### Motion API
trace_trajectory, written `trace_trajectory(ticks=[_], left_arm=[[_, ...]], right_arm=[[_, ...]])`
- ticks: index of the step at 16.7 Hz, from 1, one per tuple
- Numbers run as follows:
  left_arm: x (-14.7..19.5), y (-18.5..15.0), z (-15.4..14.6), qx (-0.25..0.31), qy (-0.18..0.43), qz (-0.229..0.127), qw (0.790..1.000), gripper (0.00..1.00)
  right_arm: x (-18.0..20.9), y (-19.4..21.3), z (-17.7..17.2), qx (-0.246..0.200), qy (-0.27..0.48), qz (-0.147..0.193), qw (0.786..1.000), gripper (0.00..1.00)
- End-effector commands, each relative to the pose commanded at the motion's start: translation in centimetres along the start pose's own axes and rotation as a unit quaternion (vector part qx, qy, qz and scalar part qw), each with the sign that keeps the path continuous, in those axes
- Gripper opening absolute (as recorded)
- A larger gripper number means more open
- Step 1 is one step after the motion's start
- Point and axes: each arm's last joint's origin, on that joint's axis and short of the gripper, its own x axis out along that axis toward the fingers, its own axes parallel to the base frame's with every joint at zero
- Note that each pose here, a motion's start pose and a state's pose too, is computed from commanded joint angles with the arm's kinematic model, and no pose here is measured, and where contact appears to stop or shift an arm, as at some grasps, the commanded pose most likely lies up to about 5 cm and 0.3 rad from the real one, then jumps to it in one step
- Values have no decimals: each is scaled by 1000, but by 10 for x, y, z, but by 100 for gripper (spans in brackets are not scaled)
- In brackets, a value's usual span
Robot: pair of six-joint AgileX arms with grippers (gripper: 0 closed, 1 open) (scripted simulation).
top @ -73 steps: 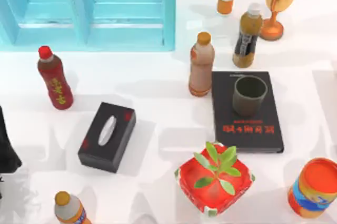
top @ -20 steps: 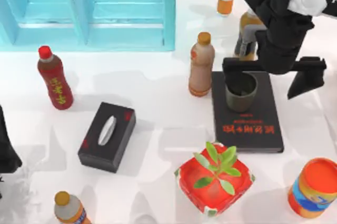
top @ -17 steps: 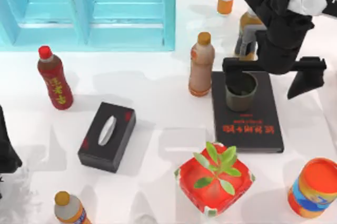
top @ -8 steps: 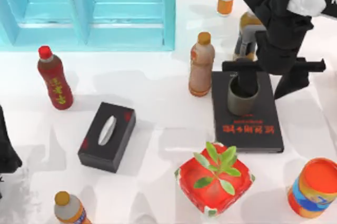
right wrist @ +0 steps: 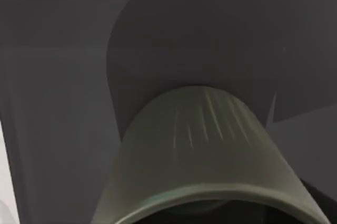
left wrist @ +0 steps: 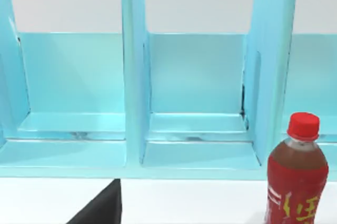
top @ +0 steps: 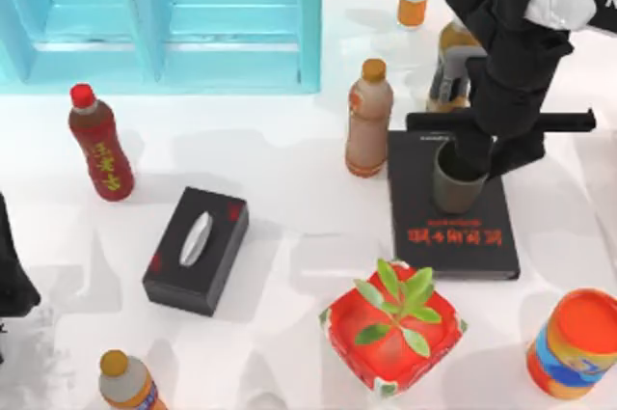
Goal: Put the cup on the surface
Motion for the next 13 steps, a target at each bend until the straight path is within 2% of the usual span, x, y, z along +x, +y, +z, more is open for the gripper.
trace_trajectory(ticks=[6, 13], left_arm=[[0, 0, 0, 0, 0, 0, 1000, 100], [0, 0, 0, 0, 0, 0, 1000, 100]], right_arm=[[-2, -1, 0, 1, -1, 1, 1000, 0], [-50, -1, 0, 2, -1, 0, 1000, 0]])
